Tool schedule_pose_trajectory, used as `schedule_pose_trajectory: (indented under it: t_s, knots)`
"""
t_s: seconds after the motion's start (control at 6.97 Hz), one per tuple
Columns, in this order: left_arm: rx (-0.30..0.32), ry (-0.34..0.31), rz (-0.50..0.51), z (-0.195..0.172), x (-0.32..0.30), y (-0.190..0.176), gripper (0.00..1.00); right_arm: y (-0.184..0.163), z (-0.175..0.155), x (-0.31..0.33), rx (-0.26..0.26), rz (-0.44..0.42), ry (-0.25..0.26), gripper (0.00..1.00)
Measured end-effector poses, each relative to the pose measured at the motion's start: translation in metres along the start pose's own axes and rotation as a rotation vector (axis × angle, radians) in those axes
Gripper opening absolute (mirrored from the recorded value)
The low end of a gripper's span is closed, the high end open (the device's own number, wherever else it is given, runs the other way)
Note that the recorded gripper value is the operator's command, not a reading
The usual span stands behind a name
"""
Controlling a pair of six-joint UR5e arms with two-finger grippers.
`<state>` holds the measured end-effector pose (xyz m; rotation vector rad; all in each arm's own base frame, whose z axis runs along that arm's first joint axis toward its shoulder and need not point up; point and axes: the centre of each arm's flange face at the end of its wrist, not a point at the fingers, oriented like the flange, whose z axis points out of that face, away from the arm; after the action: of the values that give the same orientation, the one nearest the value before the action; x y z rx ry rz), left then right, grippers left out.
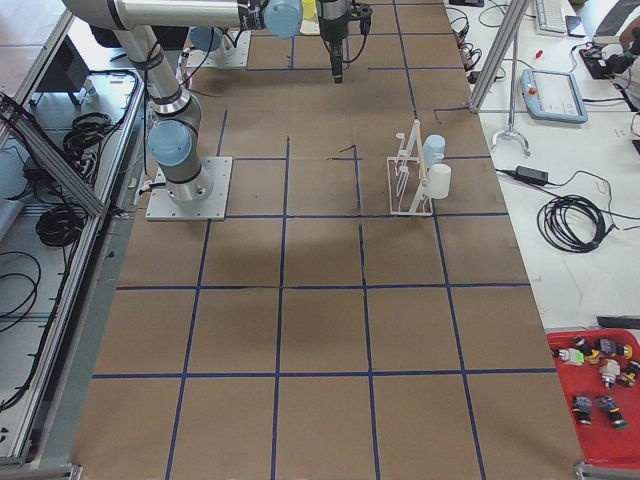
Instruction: Transfer IKEA cup to right arm and place on rack
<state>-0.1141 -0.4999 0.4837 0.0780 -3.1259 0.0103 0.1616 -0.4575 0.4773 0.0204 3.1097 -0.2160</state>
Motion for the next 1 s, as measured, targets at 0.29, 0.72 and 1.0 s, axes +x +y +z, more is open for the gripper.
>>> schedule_pose_trajectory:
  t_s: [0.29, 0.72, 1.0]
  knots:
    - [-0.003, 0.0, 0.009, 0.0011, 0.0, -0.0001, 1.0, 0.0001, 0.0009, 0.0001, -0.002, -0.001, 0.001, 1.0]
    - [-0.005, 0.0, 0.027, 0.0018, 0.0, 0.0, 1.0, -0.0006, 0.0014, 0.0003, -0.001, -0.007, 0.0, 1.0]
    - [-0.004, -0.001, 0.04, 0.0014, -0.0001, 0.0005, 1.0, -0.0013, 0.0007, -0.0003, 0.003, -0.01, -0.005, 1.0]
